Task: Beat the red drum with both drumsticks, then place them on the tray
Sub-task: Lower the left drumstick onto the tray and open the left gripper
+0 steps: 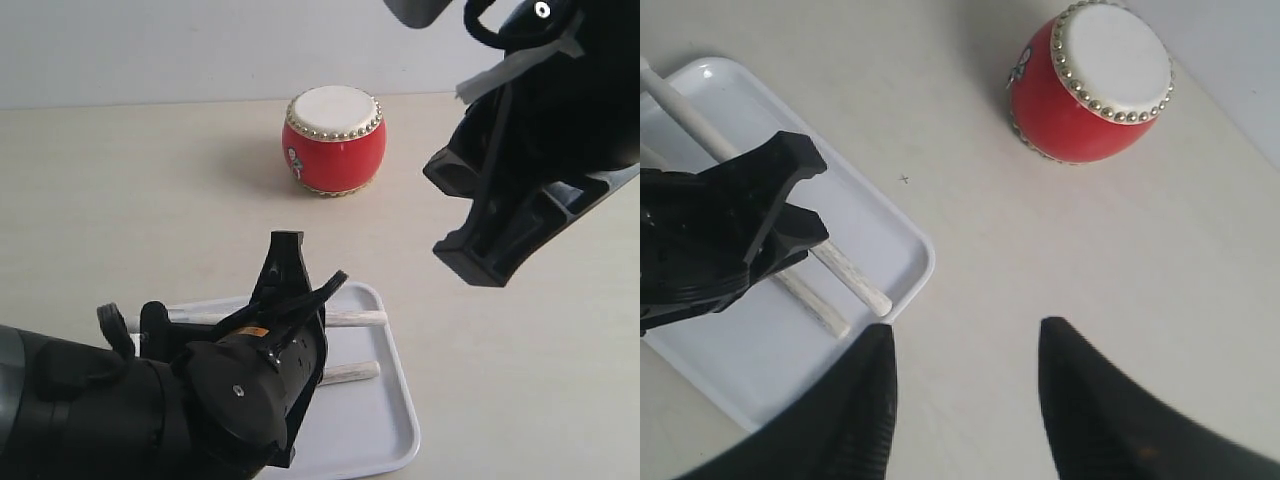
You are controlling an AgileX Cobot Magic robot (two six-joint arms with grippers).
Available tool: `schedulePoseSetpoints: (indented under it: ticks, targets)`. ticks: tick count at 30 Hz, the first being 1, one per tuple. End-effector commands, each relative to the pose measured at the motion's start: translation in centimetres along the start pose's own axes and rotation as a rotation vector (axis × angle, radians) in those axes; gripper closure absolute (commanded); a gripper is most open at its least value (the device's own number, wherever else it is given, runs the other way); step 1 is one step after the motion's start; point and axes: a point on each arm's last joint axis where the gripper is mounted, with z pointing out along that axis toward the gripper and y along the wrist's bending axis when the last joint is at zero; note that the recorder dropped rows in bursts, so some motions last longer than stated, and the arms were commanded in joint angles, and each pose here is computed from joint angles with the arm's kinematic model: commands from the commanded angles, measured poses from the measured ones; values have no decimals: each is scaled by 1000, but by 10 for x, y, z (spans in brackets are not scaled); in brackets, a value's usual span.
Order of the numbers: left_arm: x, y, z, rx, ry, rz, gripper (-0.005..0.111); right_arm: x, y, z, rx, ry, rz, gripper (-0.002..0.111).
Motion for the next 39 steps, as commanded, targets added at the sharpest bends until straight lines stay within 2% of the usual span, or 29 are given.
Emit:
schedulePoseSetpoints:
  ticks: [1,12,14,20,23,34,36,39]
  targets:
    - [-1,-1,0,-2,0,-35,107,2,-1,-1,14,11,-11,65]
    - [-2,0,3,-6,-10,-20,105,3,-2,-1,17,19,-22,65]
    - [-2,1,3,-7,-12,-19,98,3,-2,-1,17,19,-30,65]
    - [-2,0,3,-4,-15,-19,63,3,-2,-1,18,21,-32,65]
    - [-3,0,3,-2,-18,-18,55,3,-2,-1,18,21,-32,65]
    - [-3,-2,2,8,-19,-27,56,3,-4,-1,37,27,-45,65]
    - [-2,-7,-4,23,1,-33,56,4,-6,-1,61,32,-57,71]
    - [2,-21,-14,109,62,44,64,4,-7,-2,74,27,-58,88]
